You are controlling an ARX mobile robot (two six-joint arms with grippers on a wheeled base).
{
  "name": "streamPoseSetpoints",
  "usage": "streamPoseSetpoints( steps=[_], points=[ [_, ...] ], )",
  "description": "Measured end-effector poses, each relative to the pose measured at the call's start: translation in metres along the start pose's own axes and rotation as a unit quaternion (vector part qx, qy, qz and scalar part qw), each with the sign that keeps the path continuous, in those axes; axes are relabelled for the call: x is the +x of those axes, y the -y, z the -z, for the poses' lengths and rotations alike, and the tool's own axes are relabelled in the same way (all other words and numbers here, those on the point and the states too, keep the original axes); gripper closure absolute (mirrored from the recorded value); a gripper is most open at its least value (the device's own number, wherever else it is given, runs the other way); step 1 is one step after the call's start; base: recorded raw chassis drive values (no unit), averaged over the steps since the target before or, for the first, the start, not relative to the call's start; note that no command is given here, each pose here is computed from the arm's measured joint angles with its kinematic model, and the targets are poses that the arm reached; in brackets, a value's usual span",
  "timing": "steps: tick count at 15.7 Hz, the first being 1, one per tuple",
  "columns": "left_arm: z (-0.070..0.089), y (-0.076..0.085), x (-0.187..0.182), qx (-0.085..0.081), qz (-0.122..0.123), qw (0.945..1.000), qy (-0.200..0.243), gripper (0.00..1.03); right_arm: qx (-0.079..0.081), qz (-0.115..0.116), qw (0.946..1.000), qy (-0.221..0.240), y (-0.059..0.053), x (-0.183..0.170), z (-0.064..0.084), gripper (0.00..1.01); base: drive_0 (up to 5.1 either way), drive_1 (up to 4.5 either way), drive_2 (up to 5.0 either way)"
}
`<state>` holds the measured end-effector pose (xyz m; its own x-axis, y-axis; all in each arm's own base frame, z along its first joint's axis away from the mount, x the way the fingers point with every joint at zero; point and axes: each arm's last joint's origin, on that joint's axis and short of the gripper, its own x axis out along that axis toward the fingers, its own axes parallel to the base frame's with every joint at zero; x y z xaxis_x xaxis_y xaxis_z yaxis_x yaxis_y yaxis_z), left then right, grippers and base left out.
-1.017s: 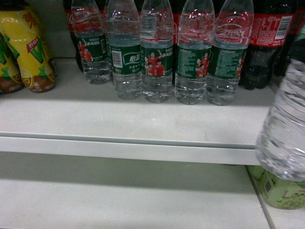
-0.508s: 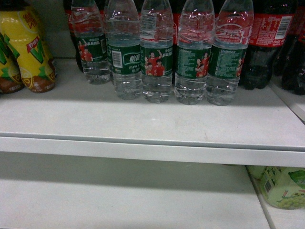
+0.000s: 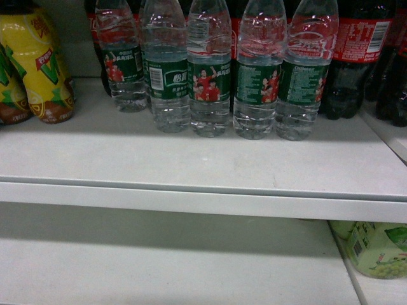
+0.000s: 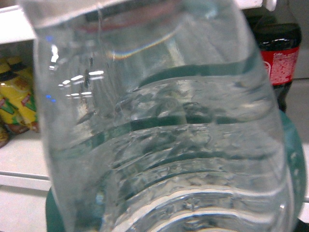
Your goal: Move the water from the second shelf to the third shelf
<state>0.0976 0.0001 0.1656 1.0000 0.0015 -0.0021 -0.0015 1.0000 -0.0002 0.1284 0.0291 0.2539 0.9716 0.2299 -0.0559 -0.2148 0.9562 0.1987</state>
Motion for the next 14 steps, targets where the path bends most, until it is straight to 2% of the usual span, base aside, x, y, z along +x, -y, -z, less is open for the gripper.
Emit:
streamPoseSetpoints(
  steps=[1, 3, 7, 14],
  points=[
    [0.000, 0.000, 0.000, 0.000, 0.000, 1.0000, 0.000, 0.05, -0.008, 0.011, 0.9999, 0.001, 0.001, 0.000, 0.000, 0.57, 0.0, 0.00, 0.0],
    [0.000, 0.000, 0.000, 0.000, 0.000, 1.0000, 0.000, 0.05, -0.011, 0.032, 0.9994, -0.004, 0.007, 0.003, 0.001, 0.57, 0.0, 0.00, 0.0],
    [0.000, 0.000, 0.000, 0.000, 0.000, 1.0000, 0.000, 0.05, -0.011, 0.062, 0.9980, -0.004, 0.015, 0.004, 0.000, 0.57, 0.0, 0.00, 0.0],
    [0.000, 0.000, 0.000, 0.000, 0.000, 1.0000, 0.000, 0.05, -0.010, 0.057, 0.9983, -0.009, 0.016, 0.004, 0.001, 0.57, 0.0, 0.00, 0.0]
  ],
)
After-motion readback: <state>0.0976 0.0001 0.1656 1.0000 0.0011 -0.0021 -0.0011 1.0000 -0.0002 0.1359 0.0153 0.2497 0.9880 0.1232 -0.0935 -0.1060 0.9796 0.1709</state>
